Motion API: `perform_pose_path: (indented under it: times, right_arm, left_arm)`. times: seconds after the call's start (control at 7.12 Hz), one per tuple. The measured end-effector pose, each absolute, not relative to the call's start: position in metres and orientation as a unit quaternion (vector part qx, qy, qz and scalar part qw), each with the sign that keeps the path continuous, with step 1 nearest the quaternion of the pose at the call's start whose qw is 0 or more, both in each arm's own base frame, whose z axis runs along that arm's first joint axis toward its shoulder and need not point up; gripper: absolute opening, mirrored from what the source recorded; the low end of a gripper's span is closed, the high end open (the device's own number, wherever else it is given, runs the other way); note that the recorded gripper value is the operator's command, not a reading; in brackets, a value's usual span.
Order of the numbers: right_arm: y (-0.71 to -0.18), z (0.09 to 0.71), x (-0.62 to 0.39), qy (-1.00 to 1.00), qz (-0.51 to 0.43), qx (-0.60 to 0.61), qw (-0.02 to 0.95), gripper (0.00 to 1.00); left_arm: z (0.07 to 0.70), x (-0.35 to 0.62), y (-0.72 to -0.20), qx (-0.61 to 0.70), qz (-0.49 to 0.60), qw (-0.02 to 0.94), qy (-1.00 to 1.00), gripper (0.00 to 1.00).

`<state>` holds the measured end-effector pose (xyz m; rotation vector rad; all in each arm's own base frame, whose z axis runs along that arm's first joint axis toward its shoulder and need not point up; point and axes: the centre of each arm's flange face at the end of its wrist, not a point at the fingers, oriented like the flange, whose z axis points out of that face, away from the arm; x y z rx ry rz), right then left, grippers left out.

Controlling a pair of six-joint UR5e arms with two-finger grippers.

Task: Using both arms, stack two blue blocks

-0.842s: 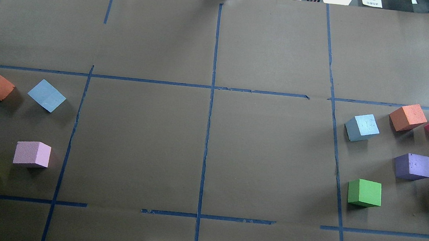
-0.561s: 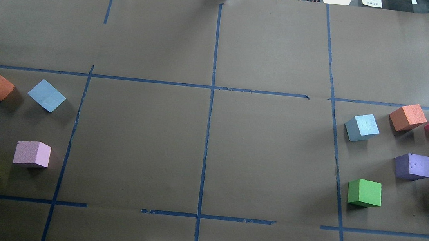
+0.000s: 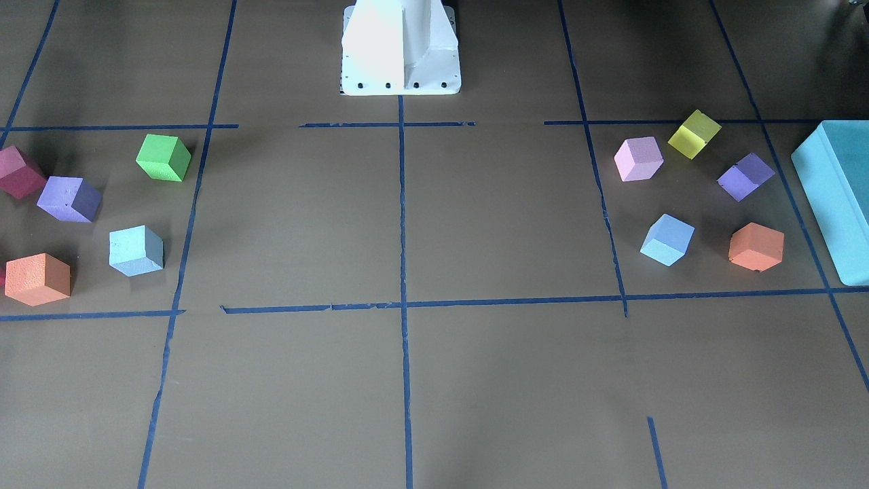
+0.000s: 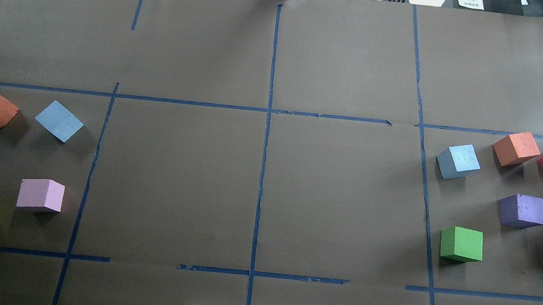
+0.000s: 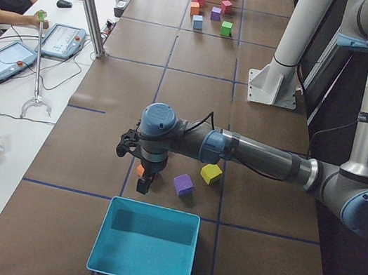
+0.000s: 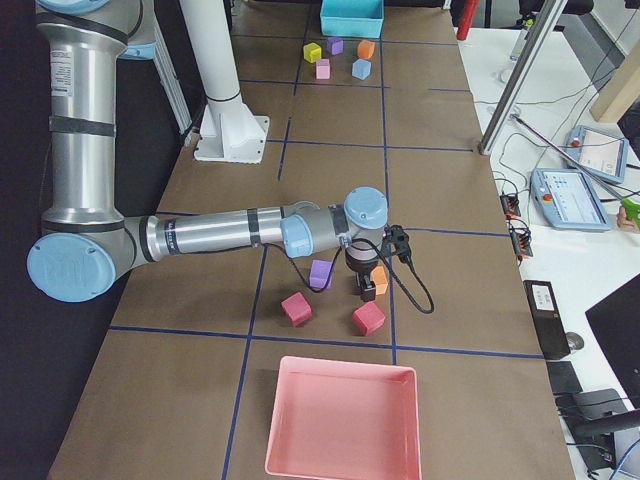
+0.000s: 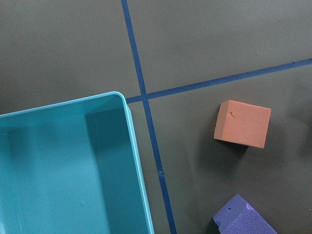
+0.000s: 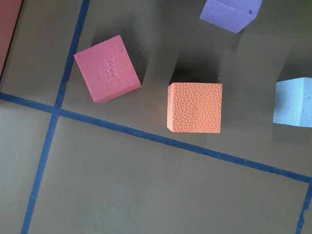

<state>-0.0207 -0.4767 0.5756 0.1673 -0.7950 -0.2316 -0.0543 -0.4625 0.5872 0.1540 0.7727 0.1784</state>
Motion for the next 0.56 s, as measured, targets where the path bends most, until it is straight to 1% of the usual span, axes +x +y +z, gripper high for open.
perform_pose_path:
  times: [0.56]
  right_arm:
    - [-0.4729,0.5741,-0.0218,-0.389,-0.111,0.080,0.911,1.00]
  left_arm:
    - [0.5936,-0.0543,-0.4618,0.070,0.085,0.920,0.377,1.00]
